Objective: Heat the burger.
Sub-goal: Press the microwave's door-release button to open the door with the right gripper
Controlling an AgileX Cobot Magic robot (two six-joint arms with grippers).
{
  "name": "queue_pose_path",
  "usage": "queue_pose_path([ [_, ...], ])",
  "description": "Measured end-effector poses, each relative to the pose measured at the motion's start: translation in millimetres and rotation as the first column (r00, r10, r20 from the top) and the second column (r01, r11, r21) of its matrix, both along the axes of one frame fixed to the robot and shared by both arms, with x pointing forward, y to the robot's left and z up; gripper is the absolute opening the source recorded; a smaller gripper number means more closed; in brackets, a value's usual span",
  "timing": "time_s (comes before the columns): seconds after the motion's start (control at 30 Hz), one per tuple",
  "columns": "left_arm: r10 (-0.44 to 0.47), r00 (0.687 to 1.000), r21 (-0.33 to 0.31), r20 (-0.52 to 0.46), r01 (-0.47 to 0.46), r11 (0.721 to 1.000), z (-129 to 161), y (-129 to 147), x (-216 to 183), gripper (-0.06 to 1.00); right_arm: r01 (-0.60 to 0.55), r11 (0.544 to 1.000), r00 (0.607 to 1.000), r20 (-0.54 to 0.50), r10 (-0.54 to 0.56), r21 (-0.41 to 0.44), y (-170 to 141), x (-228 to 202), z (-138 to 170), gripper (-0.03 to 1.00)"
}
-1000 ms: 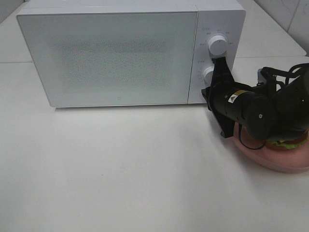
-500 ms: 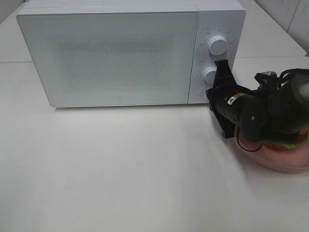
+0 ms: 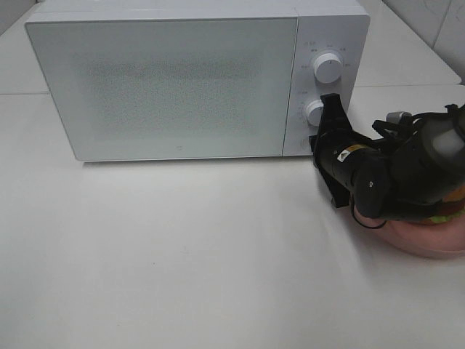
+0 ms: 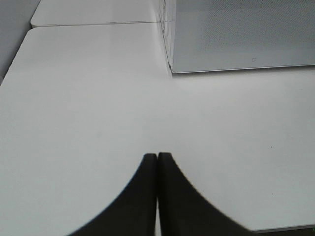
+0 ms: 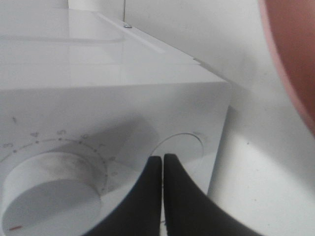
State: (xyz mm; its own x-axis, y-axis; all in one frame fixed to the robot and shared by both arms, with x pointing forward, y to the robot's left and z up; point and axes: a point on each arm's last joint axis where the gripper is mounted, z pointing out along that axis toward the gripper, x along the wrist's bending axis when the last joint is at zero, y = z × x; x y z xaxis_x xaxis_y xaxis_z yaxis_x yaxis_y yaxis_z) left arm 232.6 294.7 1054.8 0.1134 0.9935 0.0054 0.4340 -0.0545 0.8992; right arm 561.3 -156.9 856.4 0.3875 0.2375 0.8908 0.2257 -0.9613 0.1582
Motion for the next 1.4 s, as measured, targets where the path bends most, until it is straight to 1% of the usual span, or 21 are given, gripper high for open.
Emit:
queue_pose_path([
  [0.2, 0.000, 1.000, 0.000, 0.000, 0.000, 1.000, 0, 0, 0, 0.00, -0.002, 1.000, 1.000, -0.012, 0.002, 0.008, 3, 5, 0, 0.00],
  [0.5, 0.000, 1.000, 0.000, 0.000, 0.000, 1.000, 0, 0, 0, 0.00, 0.012, 1.000, 1.000, -0.024, -0.012, -0.022, 3, 8, 0, 0.00],
  [0.7, 0.000, 1.000, 0.000, 0.000, 0.000, 1.000, 0, 0, 0, 0.00, 0.015, 1.000, 0.999, -0.027, -0.016, -0.026, 3, 8, 0, 0.00],
  [1.0, 0.000, 1.000, 0.000, 0.000, 0.000, 1.000, 0, 0, 0, 0.00, 0.015, 1.000, 0.998, -0.054, -0.016, -0.026, 8, 16, -11, 0.00],
  [1.4, 0.000, 1.000, 0.000, 0.000, 0.000, 1.000, 0, 0, 0, 0.00, 0.055, 0.998, 0.996, -0.068, -0.054, 0.009, 13, 25, -10, 0.00],
])
